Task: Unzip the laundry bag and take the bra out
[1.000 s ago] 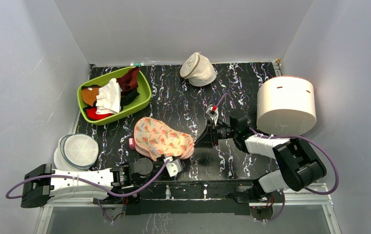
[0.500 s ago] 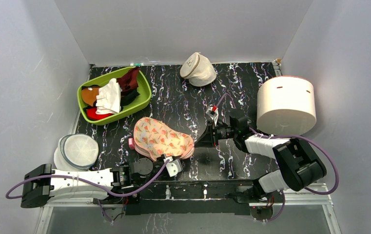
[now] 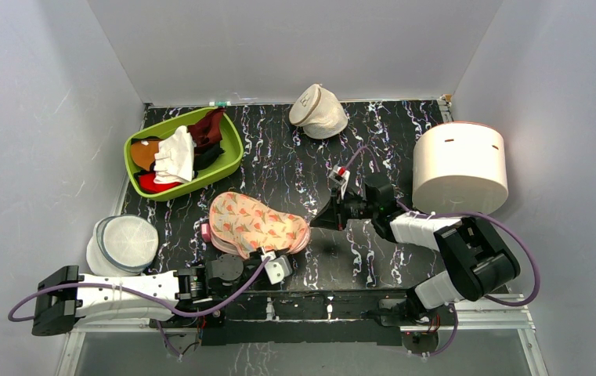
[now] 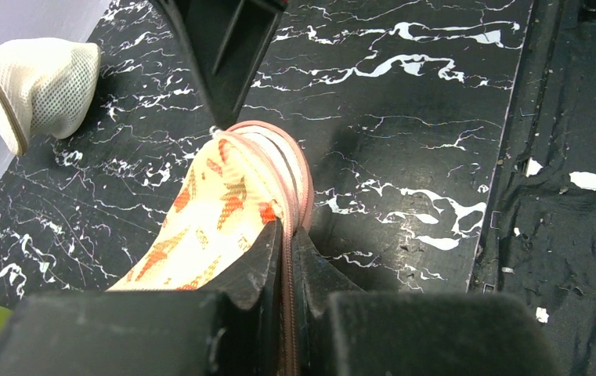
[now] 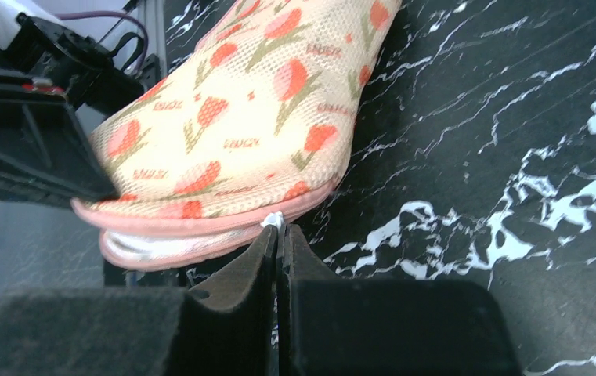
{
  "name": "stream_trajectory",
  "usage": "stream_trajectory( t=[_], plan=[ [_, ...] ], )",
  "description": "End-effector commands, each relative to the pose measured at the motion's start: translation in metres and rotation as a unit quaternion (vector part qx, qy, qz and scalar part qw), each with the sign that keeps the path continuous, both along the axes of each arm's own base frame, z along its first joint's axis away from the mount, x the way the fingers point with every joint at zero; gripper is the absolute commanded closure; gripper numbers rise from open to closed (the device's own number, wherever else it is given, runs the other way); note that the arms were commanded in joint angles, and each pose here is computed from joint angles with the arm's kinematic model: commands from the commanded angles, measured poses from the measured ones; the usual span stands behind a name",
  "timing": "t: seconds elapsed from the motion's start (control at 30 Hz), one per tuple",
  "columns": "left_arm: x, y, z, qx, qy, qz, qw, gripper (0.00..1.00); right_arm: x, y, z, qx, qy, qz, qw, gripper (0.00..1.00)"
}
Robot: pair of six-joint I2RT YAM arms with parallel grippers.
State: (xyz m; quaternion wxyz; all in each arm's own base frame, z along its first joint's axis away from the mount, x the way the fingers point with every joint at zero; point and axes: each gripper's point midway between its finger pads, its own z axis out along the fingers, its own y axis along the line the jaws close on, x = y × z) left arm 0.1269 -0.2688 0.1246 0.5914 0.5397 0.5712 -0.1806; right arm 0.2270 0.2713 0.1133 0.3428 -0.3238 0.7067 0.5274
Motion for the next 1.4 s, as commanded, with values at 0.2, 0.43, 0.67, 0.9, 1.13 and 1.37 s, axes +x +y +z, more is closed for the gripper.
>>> stream_trajectory(
  t=[0.2, 0.43, 0.67, 0.9, 1.13, 1.37],
  plan=[
    [-0.012, -0.021, 0.041, -0.054, -0.011, -0.051, 0.997, 1.0, 0.053, 0.034, 0.008, 0.046, -0.106, -0.072, 0.991, 1.0],
    [-0.003, -0.024, 0.035, -0.039, -0.02, -0.033, 0.999, 1.0, 0.063, 0.03, 0.017, 0.042, -0.11, -0.093, 0.989, 1.0],
    [0.018, -0.045, 0.013, -0.001, -0.019, 0.013, 1.0, 1.0, 0.097, -0.024, 0.021, -0.069, -0.05, -0.269, 0.959, 0.73],
    [0.043, -0.08, -0.007, 0.014, 0.021, 0.082, 0.996, 0.82, 0.113, -0.104, 0.052, -0.136, -0.032, -0.438, 0.888, 0.29],
    [0.035, -0.088, 0.018, -0.017, 0.059, 0.053, 0.997, 0.27, 0.105, -0.119, 0.086, -0.126, -0.07, -0.446, 0.883, 0.21],
    [0.082, -0.046, 0.111, -0.116, 0.12, 0.096, 0.981, 0.06, 0.088, -0.097, 0.095, -0.095, -0.096, -0.372, 0.918, 0.2]
  ],
)
